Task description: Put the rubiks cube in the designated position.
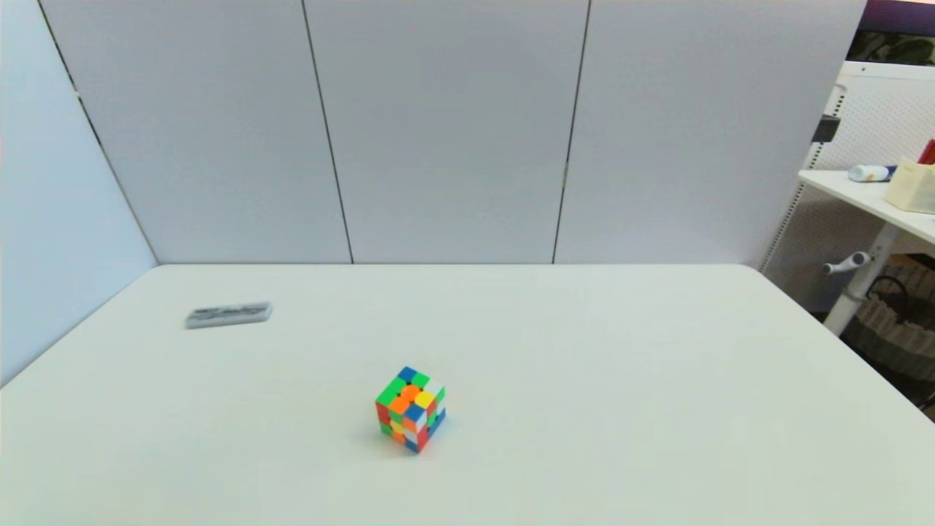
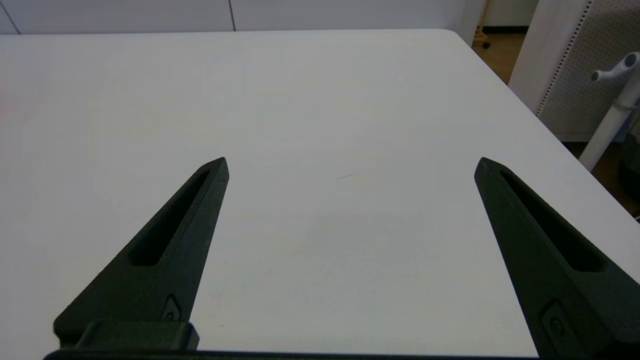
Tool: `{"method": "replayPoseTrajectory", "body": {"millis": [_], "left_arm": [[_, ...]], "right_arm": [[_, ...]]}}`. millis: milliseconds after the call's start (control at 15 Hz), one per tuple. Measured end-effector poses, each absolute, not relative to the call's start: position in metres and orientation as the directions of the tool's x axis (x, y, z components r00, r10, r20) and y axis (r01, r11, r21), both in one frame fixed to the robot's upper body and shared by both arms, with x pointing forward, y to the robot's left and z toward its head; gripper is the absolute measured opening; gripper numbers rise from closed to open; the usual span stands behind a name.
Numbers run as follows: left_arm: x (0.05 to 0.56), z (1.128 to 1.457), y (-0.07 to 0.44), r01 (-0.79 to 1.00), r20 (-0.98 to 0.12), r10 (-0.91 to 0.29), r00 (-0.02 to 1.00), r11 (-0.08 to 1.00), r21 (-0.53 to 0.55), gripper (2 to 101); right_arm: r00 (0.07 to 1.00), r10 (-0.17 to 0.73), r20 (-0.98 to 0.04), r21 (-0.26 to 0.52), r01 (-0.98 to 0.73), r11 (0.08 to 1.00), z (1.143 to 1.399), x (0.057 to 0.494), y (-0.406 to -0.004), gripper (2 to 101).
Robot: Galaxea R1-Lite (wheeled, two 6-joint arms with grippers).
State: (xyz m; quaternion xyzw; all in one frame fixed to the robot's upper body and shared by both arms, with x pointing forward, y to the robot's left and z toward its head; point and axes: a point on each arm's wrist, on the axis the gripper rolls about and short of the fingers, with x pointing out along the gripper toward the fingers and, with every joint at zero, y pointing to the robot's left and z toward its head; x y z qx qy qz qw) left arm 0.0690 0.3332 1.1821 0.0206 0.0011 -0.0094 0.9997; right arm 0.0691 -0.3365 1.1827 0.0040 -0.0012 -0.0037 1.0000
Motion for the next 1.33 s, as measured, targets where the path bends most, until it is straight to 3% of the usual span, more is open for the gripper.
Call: {"method": "replayPoseTrajectory", "body": {"millis": [1333], "left_arm": [[0.0690,1.1821,0.3332,0.019,-0.003,-0.019,1.000,0.999,0.041,97.9]], "right_arm": [[1.000,-0.007,0.003,0.008,0.007,1.000,1.1828,0.0691,-0.3365,97.7]]}}
